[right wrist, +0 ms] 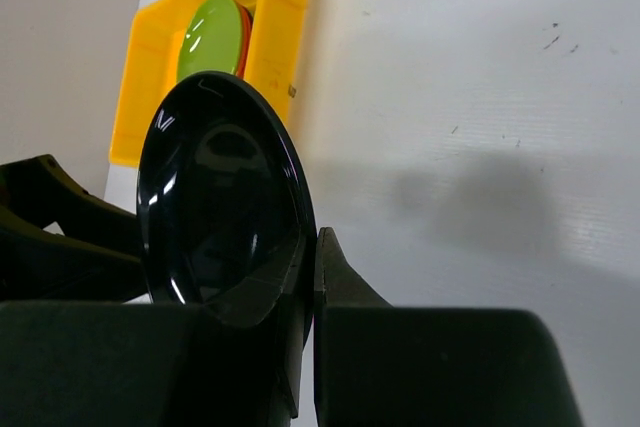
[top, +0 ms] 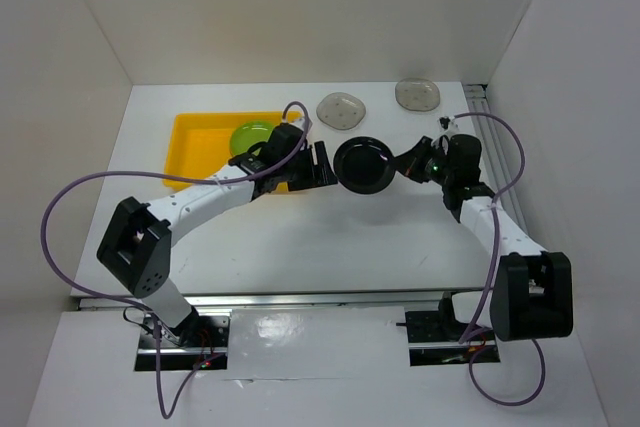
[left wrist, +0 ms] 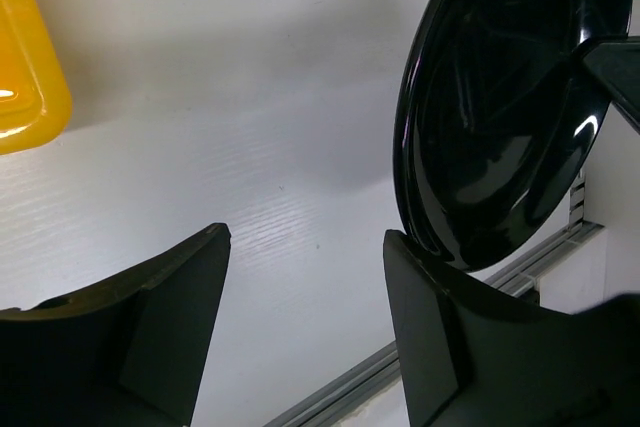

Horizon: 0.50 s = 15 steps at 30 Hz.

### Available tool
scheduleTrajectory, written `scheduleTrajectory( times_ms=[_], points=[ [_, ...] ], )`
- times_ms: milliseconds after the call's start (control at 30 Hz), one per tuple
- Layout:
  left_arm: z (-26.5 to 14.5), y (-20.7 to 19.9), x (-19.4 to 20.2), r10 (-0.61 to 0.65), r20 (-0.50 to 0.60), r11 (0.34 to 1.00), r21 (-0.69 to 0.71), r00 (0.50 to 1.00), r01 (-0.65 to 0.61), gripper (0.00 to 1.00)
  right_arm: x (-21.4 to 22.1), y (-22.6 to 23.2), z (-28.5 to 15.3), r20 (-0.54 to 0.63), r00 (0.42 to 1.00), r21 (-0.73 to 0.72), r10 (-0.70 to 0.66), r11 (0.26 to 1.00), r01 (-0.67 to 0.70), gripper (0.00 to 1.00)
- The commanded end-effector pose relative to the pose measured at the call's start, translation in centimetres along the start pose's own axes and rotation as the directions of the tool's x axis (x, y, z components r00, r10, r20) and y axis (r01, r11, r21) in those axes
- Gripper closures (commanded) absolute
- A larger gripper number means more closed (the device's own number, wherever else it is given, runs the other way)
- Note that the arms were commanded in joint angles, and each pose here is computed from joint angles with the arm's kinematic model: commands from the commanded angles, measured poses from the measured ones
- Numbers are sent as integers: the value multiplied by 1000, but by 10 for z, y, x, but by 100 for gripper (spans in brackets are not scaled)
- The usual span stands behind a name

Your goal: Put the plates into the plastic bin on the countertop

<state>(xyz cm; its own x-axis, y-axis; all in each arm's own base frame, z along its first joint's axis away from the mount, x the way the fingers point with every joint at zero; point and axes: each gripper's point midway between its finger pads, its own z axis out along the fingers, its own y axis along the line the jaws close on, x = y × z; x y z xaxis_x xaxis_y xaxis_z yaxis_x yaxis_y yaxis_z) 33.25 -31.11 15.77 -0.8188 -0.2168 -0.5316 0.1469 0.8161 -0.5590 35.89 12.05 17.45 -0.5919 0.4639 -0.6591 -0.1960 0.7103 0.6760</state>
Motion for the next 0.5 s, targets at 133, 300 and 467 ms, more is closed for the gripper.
scheduleTrajectory(
  times_ms=[133,300,467],
  points=[
    [-20,-49,-34,-5,83,984,176,997,-10,14,-9,-17,-6,79,997,104,-4,995,-4,100],
    [-16,-44,-32,-17,82,982,187,996,2,9,1,-8,-2,45,998,14,33,999,-33,100],
    [-3,-45,-34,-17,91,981,195,996,-1,20,9,16,-2,-17,999,-121,39,992,-40,100]
  ],
)
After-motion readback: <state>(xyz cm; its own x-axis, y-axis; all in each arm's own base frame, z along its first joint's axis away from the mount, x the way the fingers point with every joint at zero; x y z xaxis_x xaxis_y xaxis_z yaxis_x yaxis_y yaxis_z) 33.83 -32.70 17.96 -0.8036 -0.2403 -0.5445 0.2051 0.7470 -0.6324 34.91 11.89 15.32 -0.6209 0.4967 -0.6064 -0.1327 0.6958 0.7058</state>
